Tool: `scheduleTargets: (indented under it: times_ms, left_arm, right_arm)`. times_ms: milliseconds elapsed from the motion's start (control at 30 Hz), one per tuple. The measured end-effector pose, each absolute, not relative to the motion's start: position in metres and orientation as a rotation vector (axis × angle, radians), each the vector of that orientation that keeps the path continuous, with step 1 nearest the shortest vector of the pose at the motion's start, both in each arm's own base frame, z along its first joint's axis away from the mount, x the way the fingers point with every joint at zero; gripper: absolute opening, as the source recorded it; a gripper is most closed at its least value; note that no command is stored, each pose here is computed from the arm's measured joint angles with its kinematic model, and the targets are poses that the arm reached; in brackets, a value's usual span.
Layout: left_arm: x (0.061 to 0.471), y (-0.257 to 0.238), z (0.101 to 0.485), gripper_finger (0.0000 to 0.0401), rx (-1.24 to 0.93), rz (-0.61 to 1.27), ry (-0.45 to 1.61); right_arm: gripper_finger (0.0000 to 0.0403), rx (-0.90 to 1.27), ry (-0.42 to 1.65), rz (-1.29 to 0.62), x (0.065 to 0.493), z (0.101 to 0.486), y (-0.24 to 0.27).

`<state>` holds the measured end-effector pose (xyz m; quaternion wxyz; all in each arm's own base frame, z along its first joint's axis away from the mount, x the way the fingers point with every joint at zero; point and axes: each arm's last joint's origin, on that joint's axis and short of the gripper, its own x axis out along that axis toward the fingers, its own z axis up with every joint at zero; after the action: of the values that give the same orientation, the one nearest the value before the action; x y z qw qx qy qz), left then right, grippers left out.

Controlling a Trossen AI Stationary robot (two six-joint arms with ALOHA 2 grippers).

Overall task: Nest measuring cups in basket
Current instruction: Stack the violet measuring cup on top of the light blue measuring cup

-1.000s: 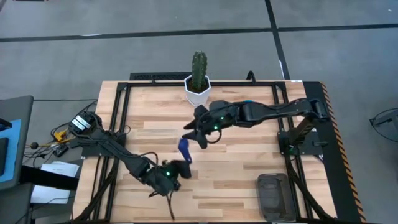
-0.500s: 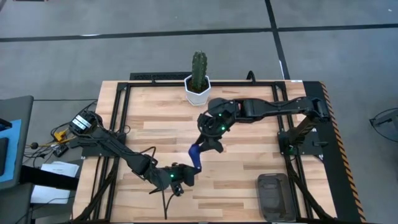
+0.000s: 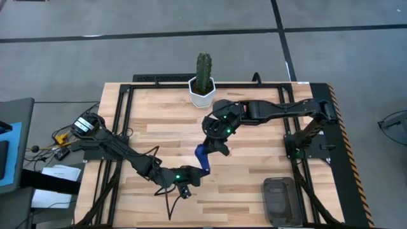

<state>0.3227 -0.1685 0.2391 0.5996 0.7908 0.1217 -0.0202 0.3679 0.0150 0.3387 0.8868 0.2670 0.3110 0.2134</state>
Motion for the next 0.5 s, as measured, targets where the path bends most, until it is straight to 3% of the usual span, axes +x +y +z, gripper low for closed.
scheduleTargets:
  times_ms: [333,500]
  left_arm:
    - [0.3267,-0.164,0.2429,0.0,1.677,-0.008,0.239]
    - [0.3273,-0.162,0.2435,0.0,1.582,0.029,0.251]
  right_arm:
    - [0.0088,0.573,0.649,0.495,0.3674,0.3399,0.0138]
    - [0.0073,0.575,0.651,0.508,0.3672,0.3402,0.0141]
